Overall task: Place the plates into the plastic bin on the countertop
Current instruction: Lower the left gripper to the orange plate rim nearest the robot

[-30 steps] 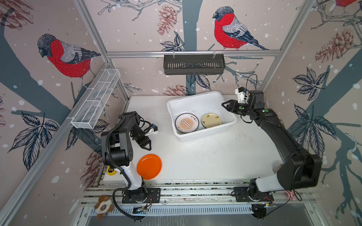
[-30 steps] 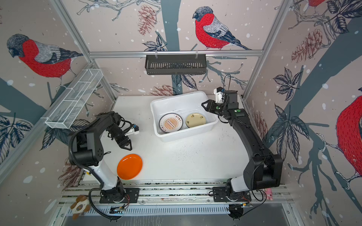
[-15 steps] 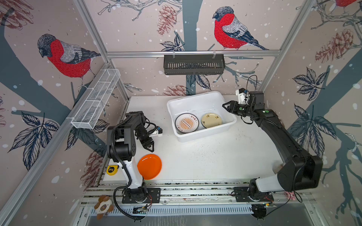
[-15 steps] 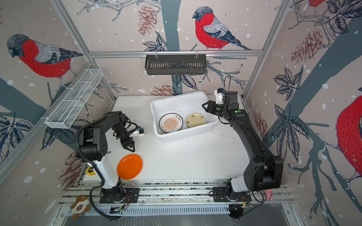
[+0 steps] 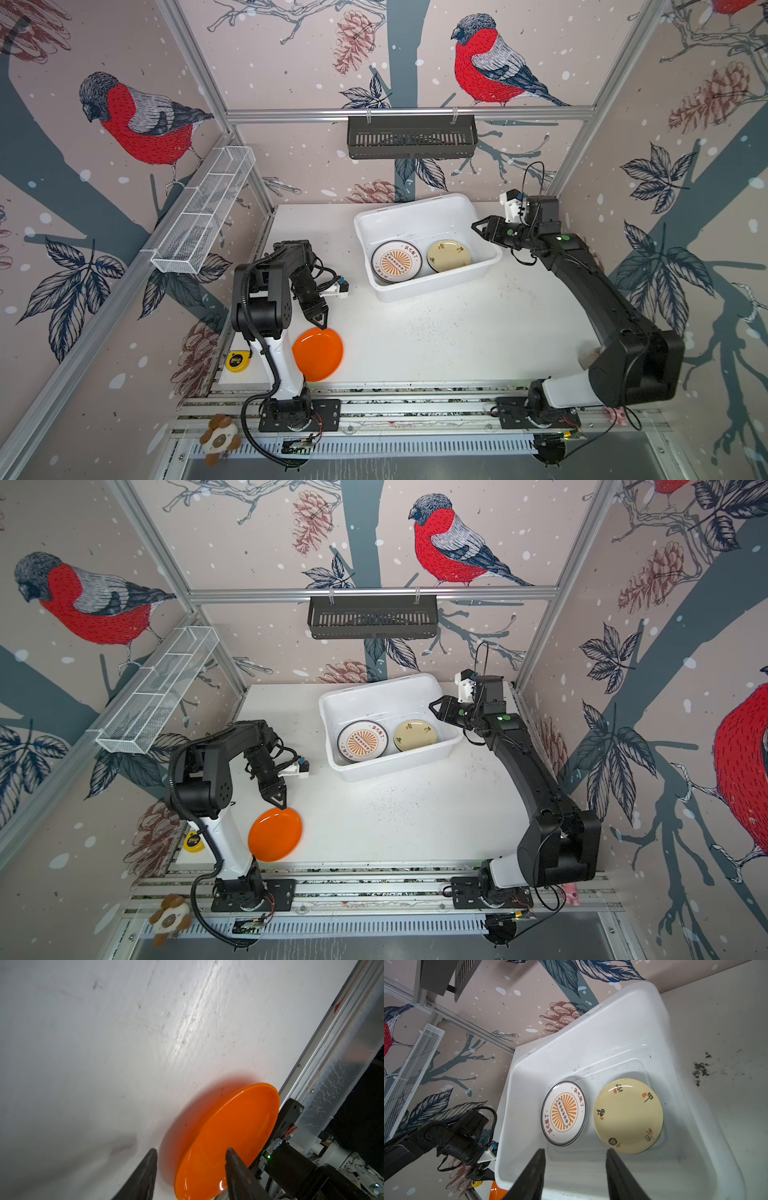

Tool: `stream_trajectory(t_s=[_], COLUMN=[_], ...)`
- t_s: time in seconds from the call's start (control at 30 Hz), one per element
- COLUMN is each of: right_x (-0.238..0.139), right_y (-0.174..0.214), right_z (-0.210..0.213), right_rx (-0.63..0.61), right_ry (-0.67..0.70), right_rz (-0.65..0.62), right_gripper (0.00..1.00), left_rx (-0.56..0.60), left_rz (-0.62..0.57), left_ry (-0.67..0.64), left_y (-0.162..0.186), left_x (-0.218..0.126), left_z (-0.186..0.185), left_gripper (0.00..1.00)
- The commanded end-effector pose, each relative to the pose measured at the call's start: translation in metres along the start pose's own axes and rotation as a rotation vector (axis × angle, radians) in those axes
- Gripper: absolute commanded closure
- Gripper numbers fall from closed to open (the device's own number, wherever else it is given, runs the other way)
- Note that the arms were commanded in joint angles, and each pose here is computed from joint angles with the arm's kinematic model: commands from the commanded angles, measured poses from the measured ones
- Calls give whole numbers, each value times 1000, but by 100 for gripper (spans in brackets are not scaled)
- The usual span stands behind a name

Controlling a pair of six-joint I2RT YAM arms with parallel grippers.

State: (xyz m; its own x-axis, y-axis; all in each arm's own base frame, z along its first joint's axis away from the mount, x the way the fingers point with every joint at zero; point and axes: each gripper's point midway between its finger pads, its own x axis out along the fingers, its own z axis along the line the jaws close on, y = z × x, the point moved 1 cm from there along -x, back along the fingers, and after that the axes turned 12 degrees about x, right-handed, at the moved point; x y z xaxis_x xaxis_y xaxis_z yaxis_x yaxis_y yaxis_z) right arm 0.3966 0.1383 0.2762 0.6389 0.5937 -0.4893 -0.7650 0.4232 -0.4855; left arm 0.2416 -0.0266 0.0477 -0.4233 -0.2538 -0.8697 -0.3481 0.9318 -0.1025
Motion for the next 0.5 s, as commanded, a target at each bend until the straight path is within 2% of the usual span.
stream_trajectory(t_s=[0.0, 0.47], right_x=[-1, 4], right_y=[-1, -2], right_z=[2, -1], right_rx=[-10, -4], right_ry=[-6, 2], right_rz=[-11, -3], right_gripper=[51, 51], left_rx=[13, 33], left_rz=[22, 43], left_ry=[65, 75], left_y=[4, 4], left_x=[2, 11], left_z=[-14, -11], left_gripper=[47, 51])
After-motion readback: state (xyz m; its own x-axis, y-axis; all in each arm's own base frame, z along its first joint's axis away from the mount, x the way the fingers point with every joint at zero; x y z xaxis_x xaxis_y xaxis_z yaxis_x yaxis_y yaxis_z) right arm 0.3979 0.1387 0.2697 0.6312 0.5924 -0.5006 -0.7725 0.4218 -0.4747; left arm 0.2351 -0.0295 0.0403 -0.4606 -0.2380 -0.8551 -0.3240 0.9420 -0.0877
